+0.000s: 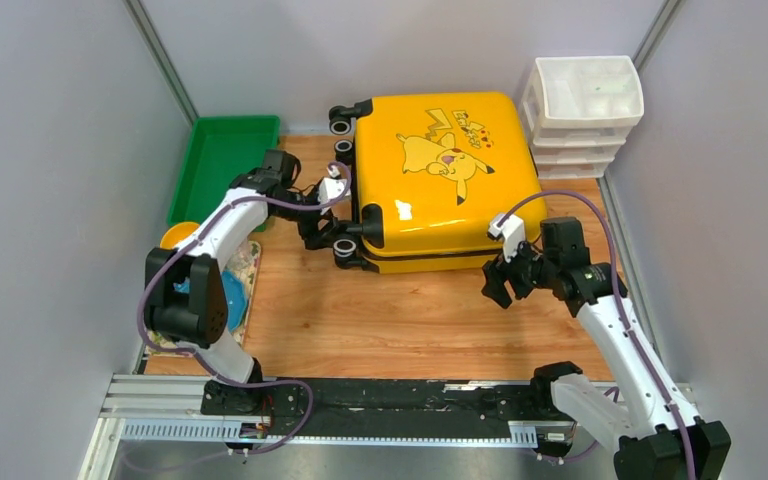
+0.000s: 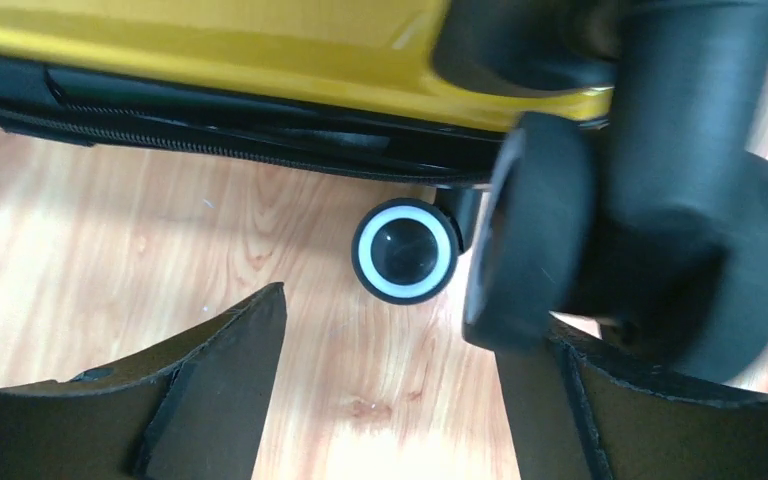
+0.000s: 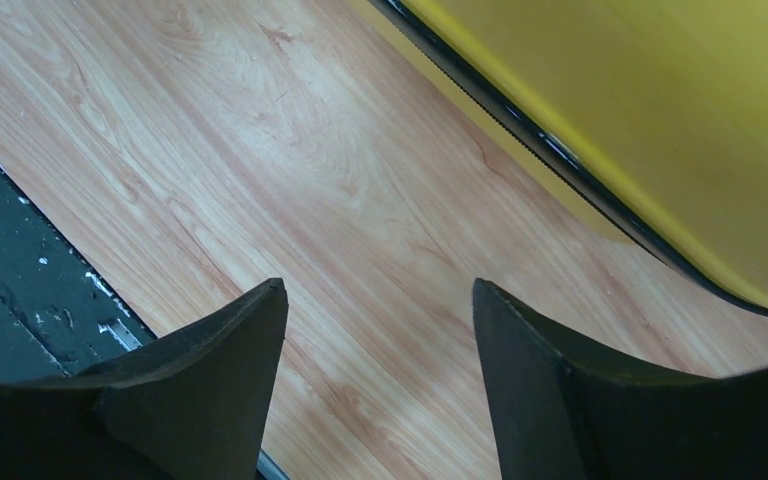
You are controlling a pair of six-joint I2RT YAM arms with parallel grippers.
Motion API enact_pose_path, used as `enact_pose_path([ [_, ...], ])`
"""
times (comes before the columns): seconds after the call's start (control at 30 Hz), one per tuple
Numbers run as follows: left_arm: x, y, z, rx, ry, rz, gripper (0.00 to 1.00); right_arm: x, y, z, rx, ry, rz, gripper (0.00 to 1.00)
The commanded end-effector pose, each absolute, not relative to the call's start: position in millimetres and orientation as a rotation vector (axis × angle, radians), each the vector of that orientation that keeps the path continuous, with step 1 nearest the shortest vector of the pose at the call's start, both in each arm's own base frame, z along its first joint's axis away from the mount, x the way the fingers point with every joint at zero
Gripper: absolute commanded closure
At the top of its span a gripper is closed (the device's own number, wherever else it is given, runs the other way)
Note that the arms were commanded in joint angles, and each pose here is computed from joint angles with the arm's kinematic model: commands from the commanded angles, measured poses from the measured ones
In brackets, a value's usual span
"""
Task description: Open, take out, and arrange the luggage
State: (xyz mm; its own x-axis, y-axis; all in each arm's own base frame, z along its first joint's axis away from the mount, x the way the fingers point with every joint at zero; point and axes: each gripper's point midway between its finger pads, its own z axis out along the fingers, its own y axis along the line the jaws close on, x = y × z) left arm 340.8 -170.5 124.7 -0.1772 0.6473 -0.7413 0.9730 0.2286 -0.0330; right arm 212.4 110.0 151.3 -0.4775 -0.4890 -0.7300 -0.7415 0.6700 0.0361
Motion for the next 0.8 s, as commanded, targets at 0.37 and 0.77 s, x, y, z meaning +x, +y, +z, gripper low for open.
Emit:
enact_pose_path([
  [0.37, 289.6, -188.4, 201.9, 1.596, 1.503, -0.631, 0.14, 219.1, 120.2, 176.9, -0.931, 2.12, 0.504, 0.28],
  [0.77, 262.1, -186.7, 169.1, 1.735, 1.59, -0.663, 0.13, 216.9, 119.7, 174.4, -0.945, 2.134, 0.51, 0.28],
])
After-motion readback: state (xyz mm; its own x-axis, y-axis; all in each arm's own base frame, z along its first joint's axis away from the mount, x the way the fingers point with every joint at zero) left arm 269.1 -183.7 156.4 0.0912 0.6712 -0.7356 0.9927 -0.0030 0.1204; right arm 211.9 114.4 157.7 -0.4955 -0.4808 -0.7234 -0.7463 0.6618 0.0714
